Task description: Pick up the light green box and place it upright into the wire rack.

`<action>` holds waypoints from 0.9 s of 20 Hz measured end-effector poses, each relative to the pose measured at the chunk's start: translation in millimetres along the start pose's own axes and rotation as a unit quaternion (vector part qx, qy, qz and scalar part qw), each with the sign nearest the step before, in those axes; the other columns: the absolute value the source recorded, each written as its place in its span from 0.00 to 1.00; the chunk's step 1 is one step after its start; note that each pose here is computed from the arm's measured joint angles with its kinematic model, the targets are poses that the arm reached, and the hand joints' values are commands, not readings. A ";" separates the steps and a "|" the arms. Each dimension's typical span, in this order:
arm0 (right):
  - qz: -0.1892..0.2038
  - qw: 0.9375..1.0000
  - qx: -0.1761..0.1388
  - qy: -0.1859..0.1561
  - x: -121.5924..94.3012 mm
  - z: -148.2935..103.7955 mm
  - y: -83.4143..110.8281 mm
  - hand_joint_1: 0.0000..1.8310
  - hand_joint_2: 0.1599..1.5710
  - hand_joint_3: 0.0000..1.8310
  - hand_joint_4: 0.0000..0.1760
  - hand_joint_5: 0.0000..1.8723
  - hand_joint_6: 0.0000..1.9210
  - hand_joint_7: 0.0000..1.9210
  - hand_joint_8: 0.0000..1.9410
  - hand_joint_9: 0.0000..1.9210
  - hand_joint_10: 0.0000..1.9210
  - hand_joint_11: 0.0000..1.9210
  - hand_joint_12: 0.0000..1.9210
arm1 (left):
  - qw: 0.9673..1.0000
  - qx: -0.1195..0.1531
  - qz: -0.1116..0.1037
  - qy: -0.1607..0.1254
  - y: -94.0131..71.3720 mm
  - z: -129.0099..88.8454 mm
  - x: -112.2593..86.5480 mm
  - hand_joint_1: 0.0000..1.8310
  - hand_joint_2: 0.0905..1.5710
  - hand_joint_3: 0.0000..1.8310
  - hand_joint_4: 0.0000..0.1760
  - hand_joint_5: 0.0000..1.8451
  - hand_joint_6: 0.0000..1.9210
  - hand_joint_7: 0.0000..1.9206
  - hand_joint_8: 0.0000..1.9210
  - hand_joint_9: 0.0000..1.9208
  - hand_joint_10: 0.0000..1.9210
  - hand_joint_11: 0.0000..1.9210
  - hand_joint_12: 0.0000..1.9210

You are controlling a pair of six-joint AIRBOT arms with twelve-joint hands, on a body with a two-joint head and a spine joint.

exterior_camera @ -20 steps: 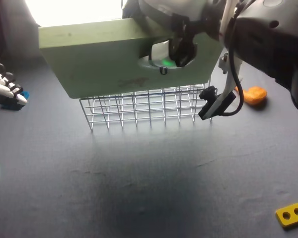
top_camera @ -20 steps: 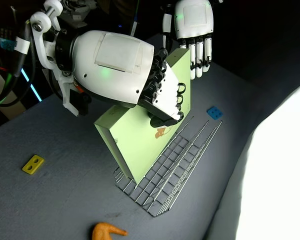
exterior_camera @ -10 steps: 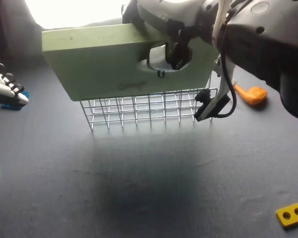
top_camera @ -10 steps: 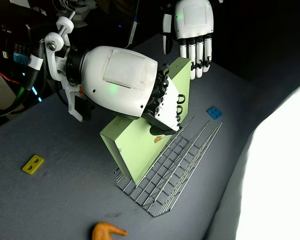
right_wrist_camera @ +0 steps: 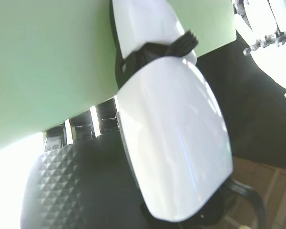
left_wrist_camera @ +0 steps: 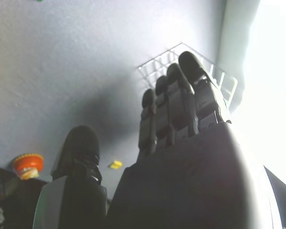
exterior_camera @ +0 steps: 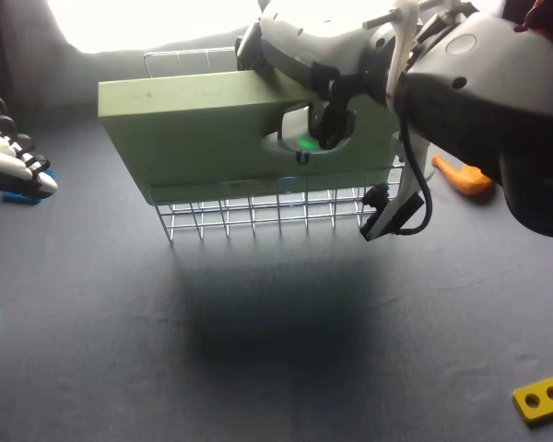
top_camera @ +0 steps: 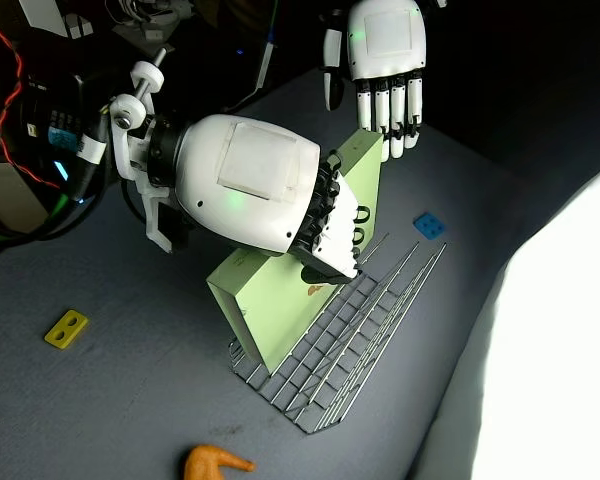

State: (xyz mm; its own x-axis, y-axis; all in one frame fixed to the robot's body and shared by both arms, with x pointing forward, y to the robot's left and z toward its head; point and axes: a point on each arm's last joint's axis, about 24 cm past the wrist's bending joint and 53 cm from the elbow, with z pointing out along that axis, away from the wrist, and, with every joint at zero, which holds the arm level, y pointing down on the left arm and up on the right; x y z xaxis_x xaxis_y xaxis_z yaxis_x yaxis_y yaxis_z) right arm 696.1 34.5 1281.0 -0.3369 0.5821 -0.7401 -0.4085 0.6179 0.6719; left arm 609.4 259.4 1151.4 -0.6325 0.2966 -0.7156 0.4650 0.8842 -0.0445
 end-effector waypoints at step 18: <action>0.007 1.000 0.020 0.009 12.4 11.0 -22.7 0.74 0.71 0.00 0.00 0.45 0.54 0.48 0.58 0.40 0.77 0.27 0.91 | 1.000 0.000 0.000 -0.001 0.0 -0.1 -0.3 0.13 0.85 0.00 0.00 0.12 0.00 0.12 0.00 0.14 0.00 0.00 0.46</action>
State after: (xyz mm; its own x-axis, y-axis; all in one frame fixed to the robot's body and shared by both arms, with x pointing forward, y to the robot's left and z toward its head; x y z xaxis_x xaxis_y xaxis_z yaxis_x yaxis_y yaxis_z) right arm 710.5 33.5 1256.9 -0.3577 0.5820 -0.7303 -0.3687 0.6304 0.6831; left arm 609.6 259.3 1151.6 -0.6319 0.2961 -0.7163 0.4650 0.8842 -0.0447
